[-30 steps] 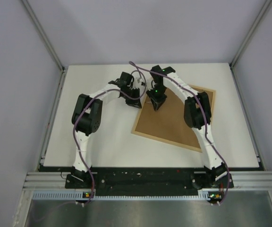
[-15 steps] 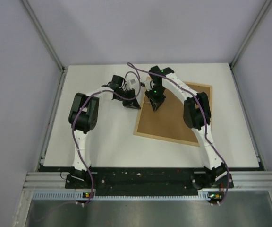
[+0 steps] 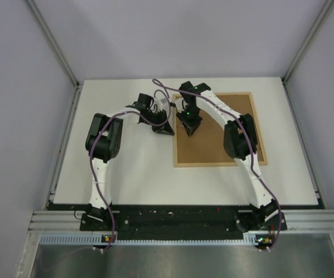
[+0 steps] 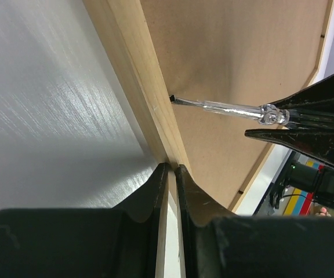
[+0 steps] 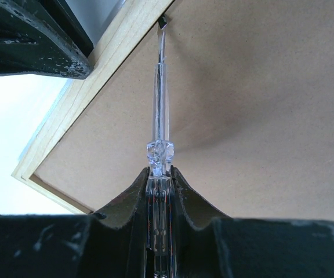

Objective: Take the photo out of the frame
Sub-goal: Release the photo frame item from the photo frame.

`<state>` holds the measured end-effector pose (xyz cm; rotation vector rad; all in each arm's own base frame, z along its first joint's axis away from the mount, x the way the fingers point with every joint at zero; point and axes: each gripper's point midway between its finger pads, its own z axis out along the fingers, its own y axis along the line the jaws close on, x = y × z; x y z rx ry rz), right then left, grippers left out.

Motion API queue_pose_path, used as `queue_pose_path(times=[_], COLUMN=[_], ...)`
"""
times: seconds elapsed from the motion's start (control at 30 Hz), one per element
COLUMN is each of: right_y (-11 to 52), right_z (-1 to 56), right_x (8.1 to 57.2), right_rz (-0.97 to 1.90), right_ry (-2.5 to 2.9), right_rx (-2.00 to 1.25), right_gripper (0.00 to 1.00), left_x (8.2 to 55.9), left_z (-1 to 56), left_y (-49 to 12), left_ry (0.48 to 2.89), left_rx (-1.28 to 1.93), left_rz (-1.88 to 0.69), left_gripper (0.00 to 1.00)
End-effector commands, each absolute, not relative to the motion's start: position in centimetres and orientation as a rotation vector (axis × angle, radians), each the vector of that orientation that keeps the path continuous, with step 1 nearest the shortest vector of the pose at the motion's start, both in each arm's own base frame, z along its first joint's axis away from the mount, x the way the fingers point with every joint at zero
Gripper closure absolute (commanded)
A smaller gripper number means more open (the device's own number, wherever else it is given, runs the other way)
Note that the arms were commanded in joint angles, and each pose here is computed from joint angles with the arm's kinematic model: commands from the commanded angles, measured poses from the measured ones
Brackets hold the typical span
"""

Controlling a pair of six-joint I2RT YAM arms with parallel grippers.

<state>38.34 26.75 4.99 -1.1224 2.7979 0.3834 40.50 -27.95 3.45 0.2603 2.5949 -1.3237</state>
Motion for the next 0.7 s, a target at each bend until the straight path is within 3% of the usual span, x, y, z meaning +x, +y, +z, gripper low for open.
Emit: queue_pose_path(times=[0.0, 0.2, 0.5, 0.67], right_y=[36.4, 29.9, 20.4, 17.9], right_z=[8.7, 10.4, 13.7, 12.6], right_x=[39.9, 40.1, 40.2, 39.6], right_rz=[0.556, 0.459, 0.413, 0.408], right_ry=[2.373, 2.448, 2.462, 2.489], right_rx=[-1.270, -1.167, -0.943, -0.865], right_gripper=[1.00, 1.00, 1.00, 1.00], left_x=[35.4, 38.9, 44.0, 46.4], left_z=[2.0, 3.5, 7.9, 8.3], left_y=[-30.8, -27.9, -26.2, -26.4], left_ry=[2.727, 2.717, 2.638, 2.657], left_rx=[0.293, 0.229, 0.239, 0.282], left_rz=[-1.487, -1.295, -0.967, -0.670], left_gripper=[0.86, 0.80, 0.55, 0.52])
